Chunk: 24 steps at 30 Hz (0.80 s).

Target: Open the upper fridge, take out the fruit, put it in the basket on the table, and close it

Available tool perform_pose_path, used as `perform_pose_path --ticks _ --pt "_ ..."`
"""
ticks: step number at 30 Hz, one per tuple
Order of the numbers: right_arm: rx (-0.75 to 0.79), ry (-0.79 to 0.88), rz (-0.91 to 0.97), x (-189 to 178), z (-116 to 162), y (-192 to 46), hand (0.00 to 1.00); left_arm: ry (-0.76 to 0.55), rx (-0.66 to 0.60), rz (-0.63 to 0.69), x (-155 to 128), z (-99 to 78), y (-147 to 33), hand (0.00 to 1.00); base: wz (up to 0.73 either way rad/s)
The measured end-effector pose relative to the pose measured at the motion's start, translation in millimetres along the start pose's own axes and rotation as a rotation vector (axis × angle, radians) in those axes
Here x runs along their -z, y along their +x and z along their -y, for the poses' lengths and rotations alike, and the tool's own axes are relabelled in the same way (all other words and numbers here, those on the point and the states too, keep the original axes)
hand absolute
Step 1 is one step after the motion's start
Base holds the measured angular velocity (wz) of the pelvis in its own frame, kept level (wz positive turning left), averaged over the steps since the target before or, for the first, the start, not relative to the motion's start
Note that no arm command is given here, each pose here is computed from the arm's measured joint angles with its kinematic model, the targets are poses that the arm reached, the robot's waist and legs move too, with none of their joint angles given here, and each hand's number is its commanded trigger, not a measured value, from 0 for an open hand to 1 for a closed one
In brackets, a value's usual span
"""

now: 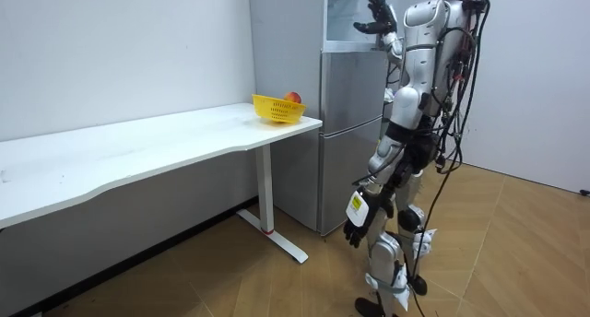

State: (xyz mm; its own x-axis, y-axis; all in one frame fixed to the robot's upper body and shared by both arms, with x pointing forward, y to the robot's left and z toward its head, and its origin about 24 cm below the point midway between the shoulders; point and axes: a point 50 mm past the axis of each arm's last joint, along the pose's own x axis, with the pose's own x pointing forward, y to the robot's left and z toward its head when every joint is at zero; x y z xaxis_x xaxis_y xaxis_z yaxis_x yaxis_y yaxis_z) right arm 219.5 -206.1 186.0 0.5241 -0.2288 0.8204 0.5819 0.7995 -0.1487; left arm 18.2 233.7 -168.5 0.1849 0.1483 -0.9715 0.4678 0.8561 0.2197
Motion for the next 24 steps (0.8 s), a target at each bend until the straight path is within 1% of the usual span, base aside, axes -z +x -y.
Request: perform_pose_path --ticks 4,10,14,20,24 --pt "0.064 -0.038 -0.008 3.7 14.4 -4.5 0.00 -0.024 0.005 0.002 5.1 5.7 -1.3 0.00 -0.11" --pt "0.128 -0.088 -0.057 10.4 30.3 -15.6 0.00 -0.024 0.006 0.002 6.9 6.8 -1.9 0.00 0.00" --pt "0.170 -0.111 -0.062 11.7 36.6 -17.1 0.00 -0.024 0.009 -0.003 9.1 8.1 -2.4 0.00 -0.04" --pt "0.138 -0.192 -0.088 15.1 43.9 -30.5 0.00 -0.025 0.004 0.005 7.3 7.0 -2.4 0.00 -0.19" --pt "0.094 -0.225 -0.145 18.9 49.1 -43.3 0.00 -0.025 0.004 0.000 6.9 6.6 -2.1 0.00 -0.10"
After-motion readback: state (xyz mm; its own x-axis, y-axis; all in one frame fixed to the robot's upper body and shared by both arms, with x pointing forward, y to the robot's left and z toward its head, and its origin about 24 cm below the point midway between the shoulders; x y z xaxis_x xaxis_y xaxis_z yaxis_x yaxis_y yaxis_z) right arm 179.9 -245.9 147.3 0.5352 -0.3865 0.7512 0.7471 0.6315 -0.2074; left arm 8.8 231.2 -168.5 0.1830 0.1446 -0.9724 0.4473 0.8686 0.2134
